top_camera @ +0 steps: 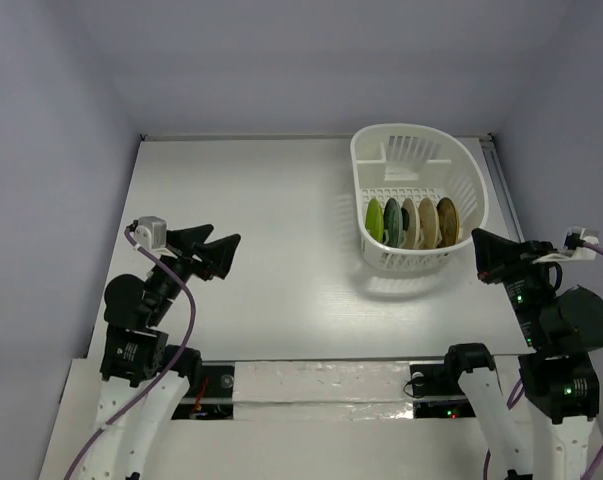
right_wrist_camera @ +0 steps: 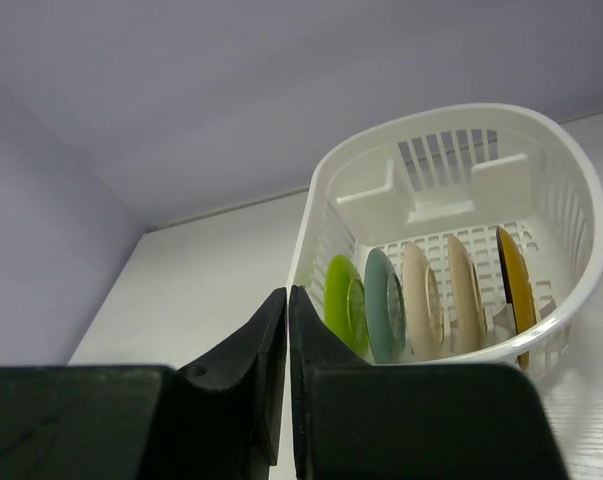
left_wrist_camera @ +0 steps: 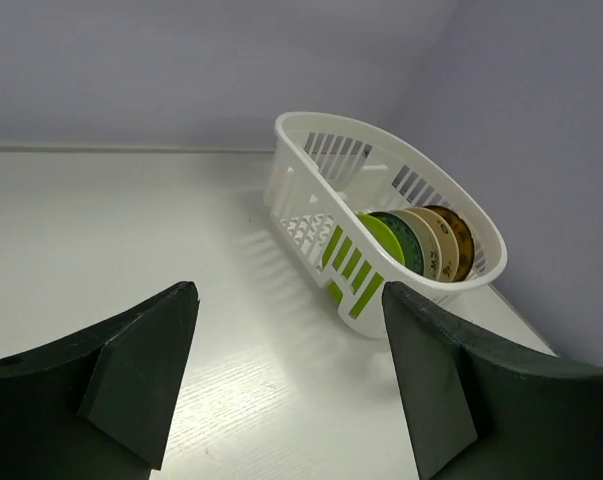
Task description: Unload the plates from the dish rack
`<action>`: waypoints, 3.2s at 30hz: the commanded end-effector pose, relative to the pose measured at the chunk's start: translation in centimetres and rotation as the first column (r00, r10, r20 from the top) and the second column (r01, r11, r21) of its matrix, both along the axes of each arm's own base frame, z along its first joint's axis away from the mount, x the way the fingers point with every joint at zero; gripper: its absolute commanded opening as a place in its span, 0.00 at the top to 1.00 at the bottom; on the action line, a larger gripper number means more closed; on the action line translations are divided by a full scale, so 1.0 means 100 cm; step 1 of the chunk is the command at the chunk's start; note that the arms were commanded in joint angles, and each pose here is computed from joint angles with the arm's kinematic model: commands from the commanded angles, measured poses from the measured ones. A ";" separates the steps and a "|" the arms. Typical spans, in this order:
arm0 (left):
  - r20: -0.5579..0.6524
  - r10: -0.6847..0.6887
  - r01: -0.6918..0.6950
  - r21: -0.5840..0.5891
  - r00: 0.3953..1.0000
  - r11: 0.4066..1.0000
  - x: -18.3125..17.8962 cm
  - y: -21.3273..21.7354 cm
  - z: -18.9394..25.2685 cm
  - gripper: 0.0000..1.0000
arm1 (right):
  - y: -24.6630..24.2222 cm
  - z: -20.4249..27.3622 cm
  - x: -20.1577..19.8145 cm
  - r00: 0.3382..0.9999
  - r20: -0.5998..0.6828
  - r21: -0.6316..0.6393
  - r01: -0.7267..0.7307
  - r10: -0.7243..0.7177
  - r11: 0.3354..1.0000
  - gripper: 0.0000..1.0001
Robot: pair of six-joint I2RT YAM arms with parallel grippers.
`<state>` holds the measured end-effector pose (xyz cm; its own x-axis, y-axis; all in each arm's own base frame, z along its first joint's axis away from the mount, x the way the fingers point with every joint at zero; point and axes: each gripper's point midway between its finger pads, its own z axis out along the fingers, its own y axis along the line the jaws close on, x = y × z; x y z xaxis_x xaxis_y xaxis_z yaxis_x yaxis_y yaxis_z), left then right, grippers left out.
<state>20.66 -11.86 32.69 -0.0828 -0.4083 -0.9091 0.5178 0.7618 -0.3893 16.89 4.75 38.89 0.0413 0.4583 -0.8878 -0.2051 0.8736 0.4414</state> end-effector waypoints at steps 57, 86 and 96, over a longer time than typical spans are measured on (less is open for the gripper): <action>-0.172 0.062 -0.057 0.033 0.983 0.998 0.012 0.006 -0.039 0.51 | 0.053 -0.206 0.210 0.677 -0.546 -0.666 0.006 -0.493 0.746 0.75; -0.152 0.047 -0.043 0.029 0.987 0.999 0.006 0.004 -0.034 0.51 | 0.058 -0.126 0.193 0.708 -0.348 -0.799 0.118 -0.614 0.590 1.00; -0.152 0.052 -0.049 0.027 0.987 0.998 0.006 0.005 -0.033 0.51 | 0.054 -0.036 0.158 0.766 -0.260 -0.718 0.253 -0.588 0.648 1.00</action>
